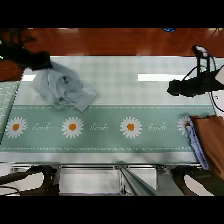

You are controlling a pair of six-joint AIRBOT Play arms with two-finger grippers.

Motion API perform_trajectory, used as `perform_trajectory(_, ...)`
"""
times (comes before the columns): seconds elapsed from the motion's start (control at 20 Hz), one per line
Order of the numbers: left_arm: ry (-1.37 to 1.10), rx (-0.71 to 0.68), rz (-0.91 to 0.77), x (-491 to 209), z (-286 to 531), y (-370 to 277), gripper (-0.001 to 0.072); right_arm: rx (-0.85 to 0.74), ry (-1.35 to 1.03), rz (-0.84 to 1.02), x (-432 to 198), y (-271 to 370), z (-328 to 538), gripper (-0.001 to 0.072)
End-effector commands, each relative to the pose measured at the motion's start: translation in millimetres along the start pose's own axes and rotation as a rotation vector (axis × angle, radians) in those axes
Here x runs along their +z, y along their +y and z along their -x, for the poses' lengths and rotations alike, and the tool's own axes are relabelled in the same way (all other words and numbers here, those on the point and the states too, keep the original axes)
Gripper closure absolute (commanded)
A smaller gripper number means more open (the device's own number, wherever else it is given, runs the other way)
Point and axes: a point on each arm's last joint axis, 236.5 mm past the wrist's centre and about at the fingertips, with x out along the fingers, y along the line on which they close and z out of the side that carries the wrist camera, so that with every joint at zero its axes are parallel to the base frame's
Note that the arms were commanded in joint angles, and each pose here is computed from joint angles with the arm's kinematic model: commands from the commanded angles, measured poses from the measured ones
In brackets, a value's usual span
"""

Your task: Fold the shirts.

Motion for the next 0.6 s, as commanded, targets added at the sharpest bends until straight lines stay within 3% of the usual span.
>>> perform_trajectory(0.0,-0.324,-0.126,-0.096,63,109,-69,0.0685,0.024,-0.126,0.017,7,8,49,0.0300)
perform_trajectory(0.3,-0.698,-0.326,-0.285,94,274,-182,0.0685,0.130,-0.301,0.084,2,37,120,0.0300)
perform_trajectory(0.55,-0.655,-0.575,-0.337,53,290,-257,0.0684,0.050,-0.448,0.071,0,18,167,0.0300)
